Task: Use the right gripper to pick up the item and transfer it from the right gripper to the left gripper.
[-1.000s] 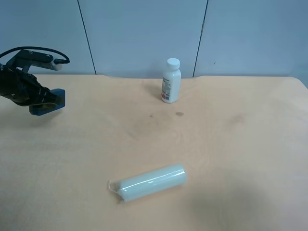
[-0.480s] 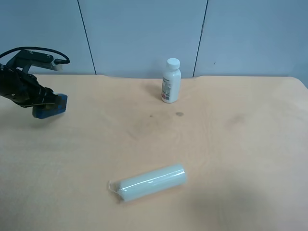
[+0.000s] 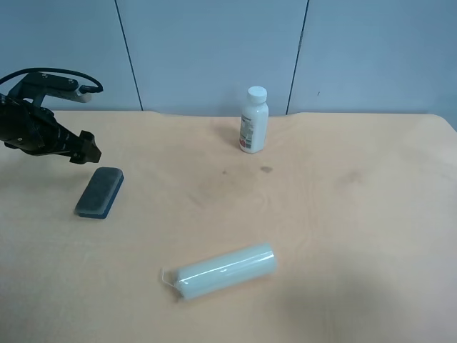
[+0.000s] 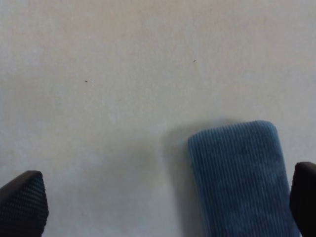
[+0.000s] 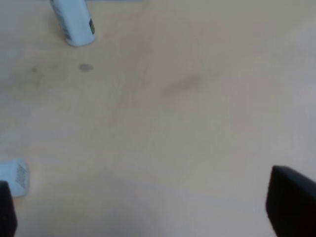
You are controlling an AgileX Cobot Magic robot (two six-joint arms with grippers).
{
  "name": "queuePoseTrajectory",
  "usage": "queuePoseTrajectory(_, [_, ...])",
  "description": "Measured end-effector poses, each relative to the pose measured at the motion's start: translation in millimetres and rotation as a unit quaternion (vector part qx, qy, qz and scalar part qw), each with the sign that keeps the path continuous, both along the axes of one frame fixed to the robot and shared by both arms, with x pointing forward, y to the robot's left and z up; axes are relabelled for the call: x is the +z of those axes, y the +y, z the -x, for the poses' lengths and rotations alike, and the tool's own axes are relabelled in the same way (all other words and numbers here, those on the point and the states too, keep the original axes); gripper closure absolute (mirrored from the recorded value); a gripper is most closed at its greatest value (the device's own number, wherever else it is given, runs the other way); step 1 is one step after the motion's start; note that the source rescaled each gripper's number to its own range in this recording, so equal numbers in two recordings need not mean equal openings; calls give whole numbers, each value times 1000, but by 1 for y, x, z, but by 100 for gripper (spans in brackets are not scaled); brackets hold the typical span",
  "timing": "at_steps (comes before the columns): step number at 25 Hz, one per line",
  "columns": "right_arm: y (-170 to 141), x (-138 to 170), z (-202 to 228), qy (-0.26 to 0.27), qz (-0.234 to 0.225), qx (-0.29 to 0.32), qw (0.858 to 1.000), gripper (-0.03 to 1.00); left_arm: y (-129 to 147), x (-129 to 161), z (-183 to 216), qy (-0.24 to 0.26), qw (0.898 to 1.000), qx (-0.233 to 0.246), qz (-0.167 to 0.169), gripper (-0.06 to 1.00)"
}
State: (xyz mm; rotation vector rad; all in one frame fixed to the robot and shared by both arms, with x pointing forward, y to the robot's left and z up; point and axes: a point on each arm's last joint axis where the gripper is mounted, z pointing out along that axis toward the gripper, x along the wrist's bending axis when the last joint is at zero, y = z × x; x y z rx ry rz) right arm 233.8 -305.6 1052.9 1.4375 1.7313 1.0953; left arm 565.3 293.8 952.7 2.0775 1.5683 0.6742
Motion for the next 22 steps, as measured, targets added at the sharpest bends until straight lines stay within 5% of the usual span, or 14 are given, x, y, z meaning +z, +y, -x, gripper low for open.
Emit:
queuePoseTrajectory(9, [0, 0, 0, 0, 0, 0, 1000, -3, -5, 54, 31, -5, 999, -22, 23, -5])
queuePoseTrajectory(22, [0, 0, 0, 0, 0, 0, 1000, -3, -13, 157, 141, -70, 994, -40, 67, -5])
